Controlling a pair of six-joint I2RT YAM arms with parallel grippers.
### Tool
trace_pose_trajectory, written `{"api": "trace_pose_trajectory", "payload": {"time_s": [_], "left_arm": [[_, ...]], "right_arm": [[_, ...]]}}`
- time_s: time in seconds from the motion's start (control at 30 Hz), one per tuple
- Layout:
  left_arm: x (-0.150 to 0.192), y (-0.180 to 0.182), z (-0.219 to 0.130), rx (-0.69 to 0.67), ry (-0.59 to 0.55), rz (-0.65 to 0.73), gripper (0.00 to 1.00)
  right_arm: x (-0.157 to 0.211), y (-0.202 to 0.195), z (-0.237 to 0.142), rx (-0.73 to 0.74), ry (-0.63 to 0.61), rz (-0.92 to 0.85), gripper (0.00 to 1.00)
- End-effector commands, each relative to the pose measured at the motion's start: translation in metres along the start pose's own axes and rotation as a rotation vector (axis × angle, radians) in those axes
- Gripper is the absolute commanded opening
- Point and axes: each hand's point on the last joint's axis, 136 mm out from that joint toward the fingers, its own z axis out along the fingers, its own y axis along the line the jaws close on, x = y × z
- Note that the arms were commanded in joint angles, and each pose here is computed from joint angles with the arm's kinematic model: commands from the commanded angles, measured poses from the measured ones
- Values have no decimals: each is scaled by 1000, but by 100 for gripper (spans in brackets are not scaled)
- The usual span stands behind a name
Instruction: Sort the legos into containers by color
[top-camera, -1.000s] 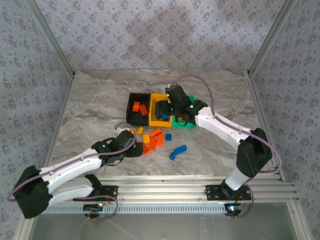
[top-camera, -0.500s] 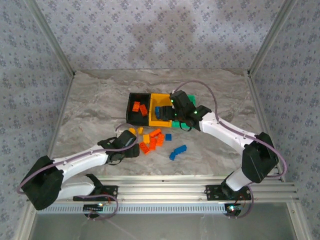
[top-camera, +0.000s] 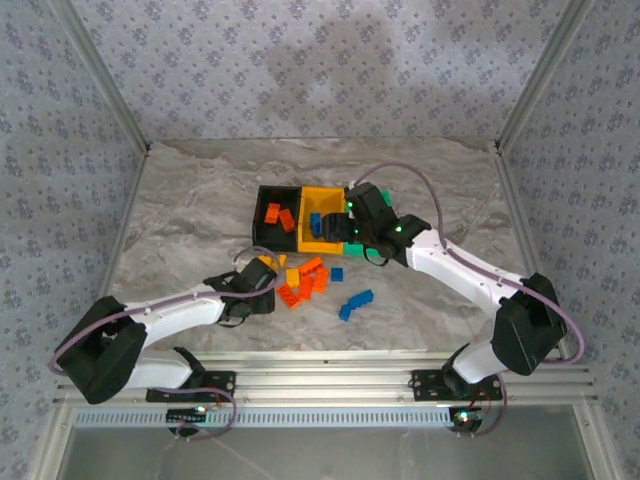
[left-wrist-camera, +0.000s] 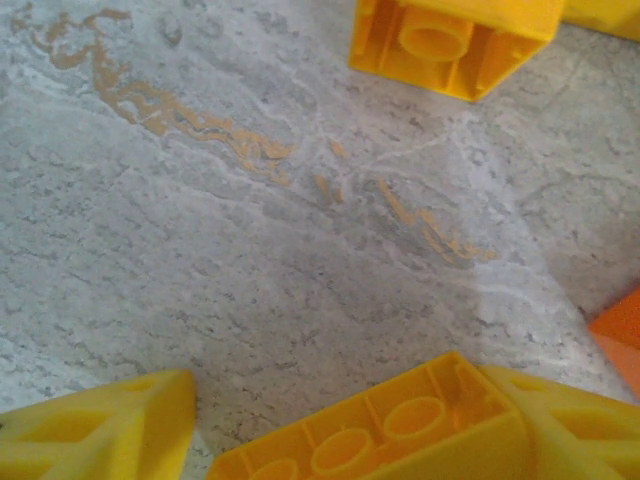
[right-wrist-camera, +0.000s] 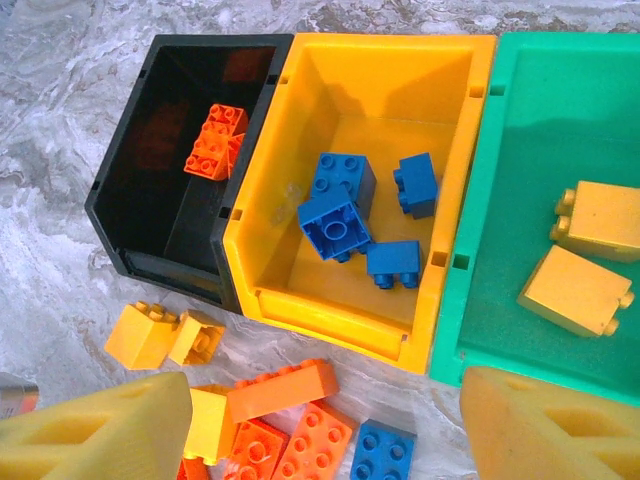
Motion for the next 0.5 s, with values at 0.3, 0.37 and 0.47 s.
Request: {"api": "trace_pose_trajectory", "payload": {"time_s": [0.3, 0.37, 0.47], "left_arm": [[-5, -22, -17, 139, -5, -12, 51], [-9, -25, -26, 156, -19, -9, 51], [-14, -33, -40, 179, -40, 10, 51]], "right_arm": [[4, -11, -7, 22, -20, 26, 73], [5, -14, -10, 23, -27, 35, 73], [7, -19, -17, 25, -39, 50, 73]]}}
